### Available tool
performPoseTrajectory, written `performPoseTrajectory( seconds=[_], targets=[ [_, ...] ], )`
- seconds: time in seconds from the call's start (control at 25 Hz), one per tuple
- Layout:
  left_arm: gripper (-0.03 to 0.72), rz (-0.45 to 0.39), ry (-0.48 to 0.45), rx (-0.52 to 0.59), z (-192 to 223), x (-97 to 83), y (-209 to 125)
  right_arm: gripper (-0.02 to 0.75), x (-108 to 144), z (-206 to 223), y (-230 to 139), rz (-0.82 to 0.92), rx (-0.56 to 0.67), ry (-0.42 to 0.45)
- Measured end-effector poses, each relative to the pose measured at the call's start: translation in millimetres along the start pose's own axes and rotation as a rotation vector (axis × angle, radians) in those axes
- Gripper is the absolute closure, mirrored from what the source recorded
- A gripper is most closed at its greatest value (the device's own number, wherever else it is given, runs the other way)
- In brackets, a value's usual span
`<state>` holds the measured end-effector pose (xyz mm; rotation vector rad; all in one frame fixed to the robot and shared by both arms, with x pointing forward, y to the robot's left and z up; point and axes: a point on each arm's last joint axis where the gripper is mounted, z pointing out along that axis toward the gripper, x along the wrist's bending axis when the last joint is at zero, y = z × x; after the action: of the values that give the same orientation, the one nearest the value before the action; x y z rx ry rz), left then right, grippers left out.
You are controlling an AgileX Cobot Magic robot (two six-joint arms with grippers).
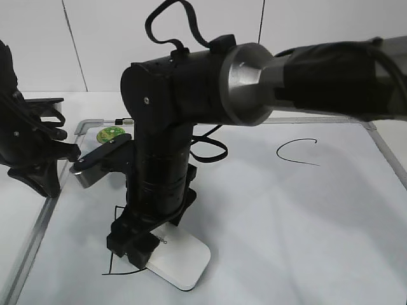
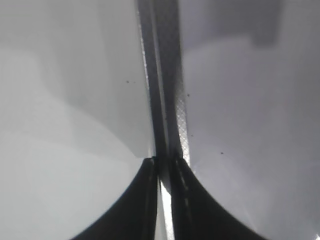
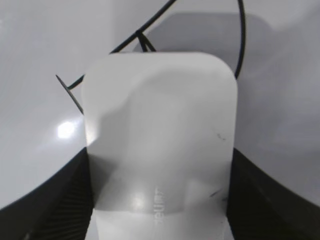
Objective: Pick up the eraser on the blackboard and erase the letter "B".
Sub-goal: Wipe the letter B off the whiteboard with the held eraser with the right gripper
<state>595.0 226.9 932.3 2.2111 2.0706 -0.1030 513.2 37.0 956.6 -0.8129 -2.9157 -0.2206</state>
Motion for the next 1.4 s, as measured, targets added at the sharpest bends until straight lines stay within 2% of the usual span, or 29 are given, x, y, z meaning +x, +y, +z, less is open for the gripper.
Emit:
performPoseTrajectory(
  seconds=[0.76, 1.4],
  targets=[
    [0.651, 0.002, 0.000, 0.003, 0, 0.0, 0, 0.164, 33, 15, 7, -0.149, 0.027, -0.026],
    [0.651, 0.000, -0.002, 0.004, 0, -0.2, 0, 0.136, 34, 21, 10, -0.087, 0.069, -0.071]
  ],
)
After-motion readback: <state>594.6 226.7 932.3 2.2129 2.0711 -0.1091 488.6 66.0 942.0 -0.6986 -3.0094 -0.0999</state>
